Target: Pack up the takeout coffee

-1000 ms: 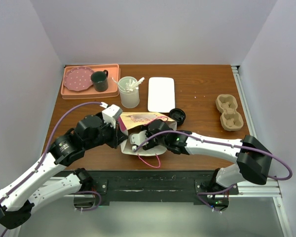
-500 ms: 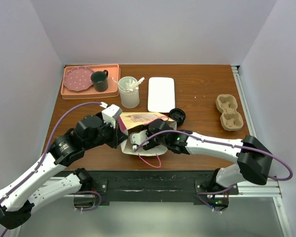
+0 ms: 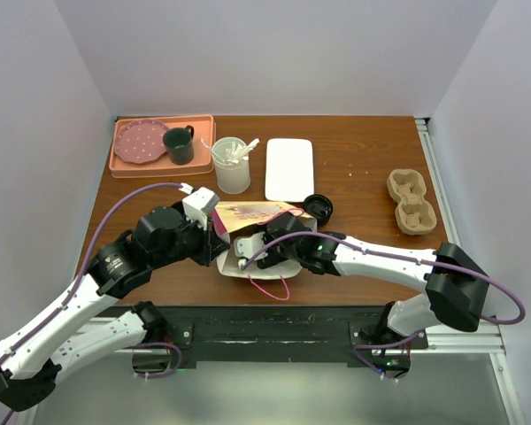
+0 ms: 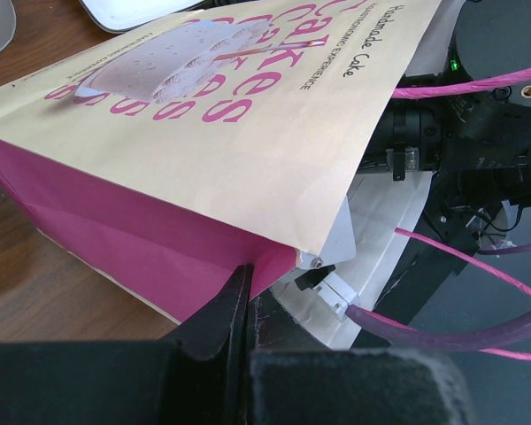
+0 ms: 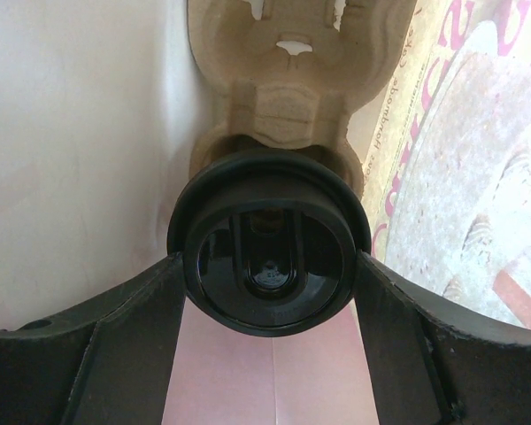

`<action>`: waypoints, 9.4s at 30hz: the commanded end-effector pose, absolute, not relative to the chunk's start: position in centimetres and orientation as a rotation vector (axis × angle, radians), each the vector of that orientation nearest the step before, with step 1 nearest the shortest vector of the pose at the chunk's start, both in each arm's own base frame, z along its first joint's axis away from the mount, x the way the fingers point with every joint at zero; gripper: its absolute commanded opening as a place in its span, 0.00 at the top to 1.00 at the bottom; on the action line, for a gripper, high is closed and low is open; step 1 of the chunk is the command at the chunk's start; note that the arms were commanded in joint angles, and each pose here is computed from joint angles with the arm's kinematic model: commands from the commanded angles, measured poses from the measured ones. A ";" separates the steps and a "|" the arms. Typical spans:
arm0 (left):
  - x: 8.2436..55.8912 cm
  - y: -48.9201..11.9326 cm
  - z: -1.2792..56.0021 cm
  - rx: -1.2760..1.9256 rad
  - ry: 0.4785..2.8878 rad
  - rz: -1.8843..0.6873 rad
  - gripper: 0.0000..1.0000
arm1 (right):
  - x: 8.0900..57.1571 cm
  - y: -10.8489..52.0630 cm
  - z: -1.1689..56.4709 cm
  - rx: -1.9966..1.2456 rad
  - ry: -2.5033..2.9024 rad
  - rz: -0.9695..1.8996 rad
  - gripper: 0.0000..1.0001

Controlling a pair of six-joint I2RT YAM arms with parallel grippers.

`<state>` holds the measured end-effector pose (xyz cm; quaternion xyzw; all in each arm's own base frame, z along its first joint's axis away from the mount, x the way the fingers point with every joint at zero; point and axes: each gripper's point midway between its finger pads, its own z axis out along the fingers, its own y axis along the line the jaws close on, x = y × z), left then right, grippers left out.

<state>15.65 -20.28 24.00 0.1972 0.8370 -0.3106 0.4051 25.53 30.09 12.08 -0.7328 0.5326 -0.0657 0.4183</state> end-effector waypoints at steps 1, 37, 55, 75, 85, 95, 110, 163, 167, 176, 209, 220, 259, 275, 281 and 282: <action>15.2 -20.9 27.6 0.487 2.018 -0.881 1.00 | 23.7 26.4 8.5 -1.951 1.522 -0.142 0.24; 15.5 -21.0 28.3 0.482 2.008 -0.878 1.00 | 23.1 27.7 13.2 -1.981 1.464 -0.026 0.08; 15.8 -21.3 28.7 0.479 2.006 -0.876 1.00 | 22.7 27.7 14.8 -1.989 1.453 0.008 0.02; 16.1 -21.6 29.4 0.491 2.012 -0.868 1.00 | 21.6 28.0 16.1 -2.001 1.502 0.098 0.02; 16.5 -21.7 29.6 0.497 2.032 -0.842 1.00 | 21.5 28.0 16.3 -1.996 1.551 0.126 0.02; 16.4 -21.6 30.1 0.491 2.043 -0.836 1.00 | 22.1 28.3 17.1 -1.937 1.571 0.118 0.02; 16.0 -21.7 29.8 0.468 2.058 -0.873 1.00 | 23.5 28.7 17.3 -1.833 1.651 0.108 0.02; 15.9 -22.0 29.2 0.403 2.087 -0.912 1.00 | 25.7 28.8 22.5 -1.618 1.644 0.073 0.02; 15.7 -22.0 29.1 0.399 2.089 -0.921 1.00 | 25.8 28.7 22.6 -1.612 1.645 0.069 0.02; 15.6 -21.9 29.0 0.385 2.092 -0.928 0.86 | 25.6 28.7 23.2 -1.605 1.640 0.080 0.02; 18.3 -19.3 30.2 0.343 2.076 -0.673 0.43 | 27.7 30.3 27.5 -1.372 1.715 0.100 0.02; 20.2 -18.6 33.5 0.320 1.985 -0.588 0.32 | 29.5 30.1 30.2 -1.079 1.798 0.100 0.02; 43.0 -11.7 36.9 -0.214 1.842 -0.418 0.45 | 28.1 32.6 48.7 -0.407 1.658 0.695 0.43; 48.1 -14.6 26.2 -0.287 2.048 -0.523 0.56 | 28.6 30.1 47.0 -0.389 1.697 0.556 0.38; 46.8 -13.6 25.8 -0.279 2.070 -0.464 0.55 | 28.6 30.1 46.7 -0.424 1.691 0.534 0.38; 46.6 -13.5 25.5 -0.279 2.076 -0.462 0.55 | 28.7 30.1 46.7 -0.427 1.690 0.532 0.38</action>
